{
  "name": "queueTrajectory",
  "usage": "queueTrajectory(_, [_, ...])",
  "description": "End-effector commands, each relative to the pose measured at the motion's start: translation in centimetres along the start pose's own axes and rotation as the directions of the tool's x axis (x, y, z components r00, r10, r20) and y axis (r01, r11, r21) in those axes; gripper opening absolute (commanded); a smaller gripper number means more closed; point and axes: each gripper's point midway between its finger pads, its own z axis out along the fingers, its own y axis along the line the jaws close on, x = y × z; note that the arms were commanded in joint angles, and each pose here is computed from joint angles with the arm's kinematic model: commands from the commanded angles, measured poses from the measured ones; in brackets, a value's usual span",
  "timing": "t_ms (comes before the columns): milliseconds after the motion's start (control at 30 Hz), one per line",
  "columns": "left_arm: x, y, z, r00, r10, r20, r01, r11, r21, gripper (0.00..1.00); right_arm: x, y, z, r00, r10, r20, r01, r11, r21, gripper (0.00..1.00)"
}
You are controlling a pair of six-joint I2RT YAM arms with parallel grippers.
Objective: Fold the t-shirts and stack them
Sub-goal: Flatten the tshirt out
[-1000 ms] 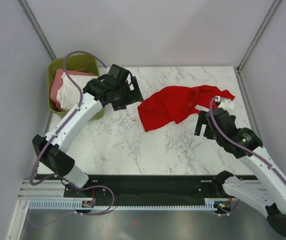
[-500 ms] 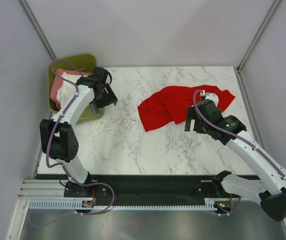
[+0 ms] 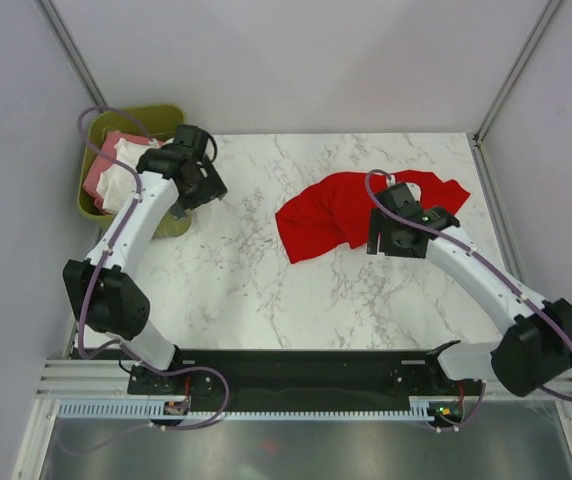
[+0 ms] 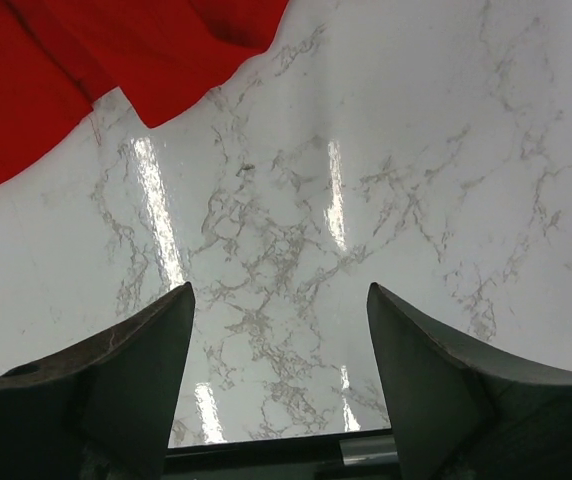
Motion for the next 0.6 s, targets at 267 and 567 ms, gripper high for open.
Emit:
queueTrajectory(267, [11.3, -10.6, -7.9, 0.957, 0.288, 0.02, -0.27, 0.868, 0.418, 0.88, -5.5, 5.1, 7.7, 0.998, -0.014, -0.057, 0.007, 0.993, -0.121, 0.68])
queueTrajectory(567, [15.0, -14.1, -5.1, 0.917, 0.395, -0.052, -0.339, 0.841, 0.422, 0.88, -5.2, 7.0, 13.7, 0.991, 0.056, -0.125, -0.075, 0.985, -0.155, 0.81])
